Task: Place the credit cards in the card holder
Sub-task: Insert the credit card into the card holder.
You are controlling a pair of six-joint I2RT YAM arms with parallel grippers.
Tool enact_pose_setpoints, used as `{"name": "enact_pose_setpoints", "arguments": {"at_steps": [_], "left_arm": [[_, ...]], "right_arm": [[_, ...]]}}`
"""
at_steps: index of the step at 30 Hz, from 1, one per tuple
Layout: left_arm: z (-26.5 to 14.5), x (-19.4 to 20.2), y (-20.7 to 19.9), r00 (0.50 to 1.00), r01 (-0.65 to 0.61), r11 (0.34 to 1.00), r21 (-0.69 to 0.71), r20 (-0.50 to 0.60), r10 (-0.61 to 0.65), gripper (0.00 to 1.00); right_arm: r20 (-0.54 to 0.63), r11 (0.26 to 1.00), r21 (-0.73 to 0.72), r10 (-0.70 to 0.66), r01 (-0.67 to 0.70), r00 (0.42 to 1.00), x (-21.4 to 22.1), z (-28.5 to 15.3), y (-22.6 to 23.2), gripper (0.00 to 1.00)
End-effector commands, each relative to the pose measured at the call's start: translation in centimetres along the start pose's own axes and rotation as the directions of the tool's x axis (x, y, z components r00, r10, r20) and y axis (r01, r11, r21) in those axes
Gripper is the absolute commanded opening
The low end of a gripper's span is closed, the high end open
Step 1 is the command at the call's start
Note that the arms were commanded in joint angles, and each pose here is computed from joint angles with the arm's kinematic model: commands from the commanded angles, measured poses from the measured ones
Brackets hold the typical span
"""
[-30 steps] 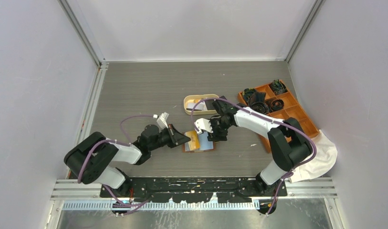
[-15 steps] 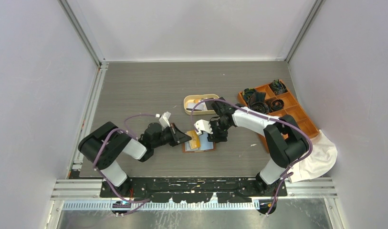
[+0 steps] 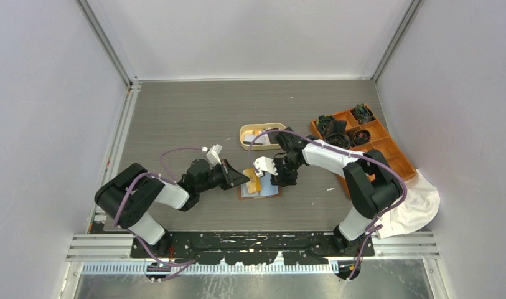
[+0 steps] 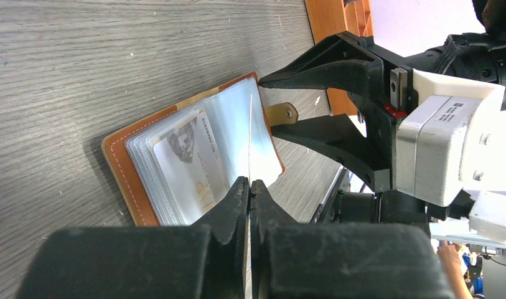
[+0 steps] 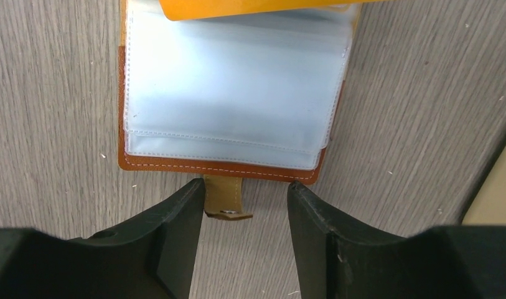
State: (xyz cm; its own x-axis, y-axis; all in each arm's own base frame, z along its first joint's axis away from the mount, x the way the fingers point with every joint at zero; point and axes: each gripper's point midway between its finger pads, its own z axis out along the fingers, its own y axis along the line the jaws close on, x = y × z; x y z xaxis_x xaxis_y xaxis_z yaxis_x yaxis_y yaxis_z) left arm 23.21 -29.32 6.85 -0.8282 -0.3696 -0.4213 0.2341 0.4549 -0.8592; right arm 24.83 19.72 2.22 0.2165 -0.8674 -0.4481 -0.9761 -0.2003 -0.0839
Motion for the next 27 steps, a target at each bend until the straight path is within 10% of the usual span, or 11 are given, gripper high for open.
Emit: {"name": "enact_pose_setpoints", "arguments": {"at_steps": [1, 27], "left_arm": [[0.1, -1.1, -1.1, 0.999, -0.044, 0.999, 0.020, 0.025, 0.043, 0.00], [1.0, 0.4, 0.7, 0.999, 0.019, 0.999, -0.040, -0.050, -0.021, 0.00]], "right_arm": [[0.000, 1.000, -0.004, 0.003, -0.003, 1.000, -0.1, -0.2, -0.2, 0.56], [0.006, 1.000, -0.014, 0.001, -0.001, 1.000, -0.3, -0.3, 0.0, 0.55]]}}
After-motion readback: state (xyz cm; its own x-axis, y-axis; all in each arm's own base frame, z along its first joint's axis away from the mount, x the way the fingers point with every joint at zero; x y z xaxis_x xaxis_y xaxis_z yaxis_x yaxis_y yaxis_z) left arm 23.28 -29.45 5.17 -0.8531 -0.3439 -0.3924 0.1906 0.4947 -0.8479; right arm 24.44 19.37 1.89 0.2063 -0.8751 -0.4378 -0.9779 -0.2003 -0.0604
